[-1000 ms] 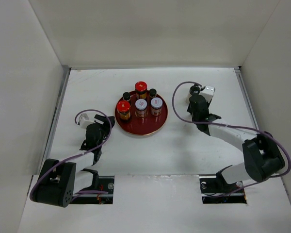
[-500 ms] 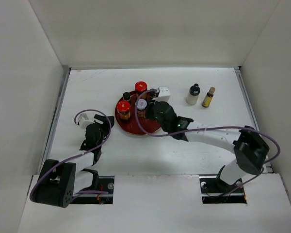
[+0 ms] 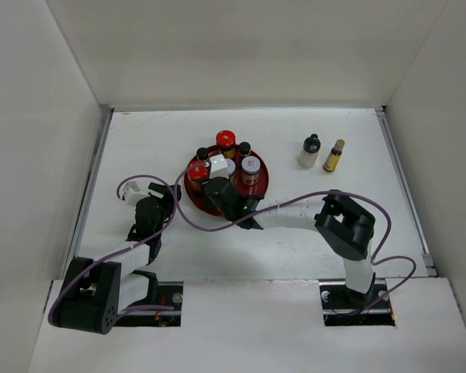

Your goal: Organize the condiment bottles

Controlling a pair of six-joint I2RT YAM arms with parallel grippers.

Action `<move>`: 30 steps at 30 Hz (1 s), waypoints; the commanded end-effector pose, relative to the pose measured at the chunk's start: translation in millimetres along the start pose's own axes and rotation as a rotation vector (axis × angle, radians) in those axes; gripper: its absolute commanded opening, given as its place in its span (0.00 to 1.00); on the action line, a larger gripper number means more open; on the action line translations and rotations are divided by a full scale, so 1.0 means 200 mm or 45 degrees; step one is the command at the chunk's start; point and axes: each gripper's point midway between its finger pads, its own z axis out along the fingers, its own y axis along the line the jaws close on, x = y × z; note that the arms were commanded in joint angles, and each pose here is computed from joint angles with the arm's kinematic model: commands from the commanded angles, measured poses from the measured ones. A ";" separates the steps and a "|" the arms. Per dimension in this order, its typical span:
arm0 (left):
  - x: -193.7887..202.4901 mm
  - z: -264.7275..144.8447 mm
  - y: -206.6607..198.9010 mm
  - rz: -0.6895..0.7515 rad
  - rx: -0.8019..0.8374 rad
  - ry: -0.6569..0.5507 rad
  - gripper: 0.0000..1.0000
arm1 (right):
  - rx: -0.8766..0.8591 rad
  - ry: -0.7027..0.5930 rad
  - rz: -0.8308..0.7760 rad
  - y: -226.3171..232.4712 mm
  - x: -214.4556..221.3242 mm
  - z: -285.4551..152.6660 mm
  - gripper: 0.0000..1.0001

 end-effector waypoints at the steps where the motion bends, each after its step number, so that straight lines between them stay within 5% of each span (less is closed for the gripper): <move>1: -0.06 0.01 -0.08 -0.010 0.065 -0.049 0.67 | -0.006 -0.069 0.025 0.08 -0.10 -0.01 0.45; 8: -0.06 0.01 -0.09 -0.007 0.065 -0.050 0.67 | -0.026 -0.045 0.040 0.06 -0.07 -0.08 0.74; 17: -0.07 0.01 -0.09 -0.013 0.070 -0.056 0.67 | -0.073 -0.157 0.096 -0.08 -0.32 -0.38 0.85; 26: -0.06 0.01 -0.10 -0.006 0.075 -0.056 0.67 | 0.444 -0.273 0.271 -1.06 -0.49 -0.32 0.75; 30: -0.06 0.00 -0.09 -0.009 0.074 -0.050 0.67 | 0.698 -0.269 0.281 -1.43 -0.51 -0.29 0.81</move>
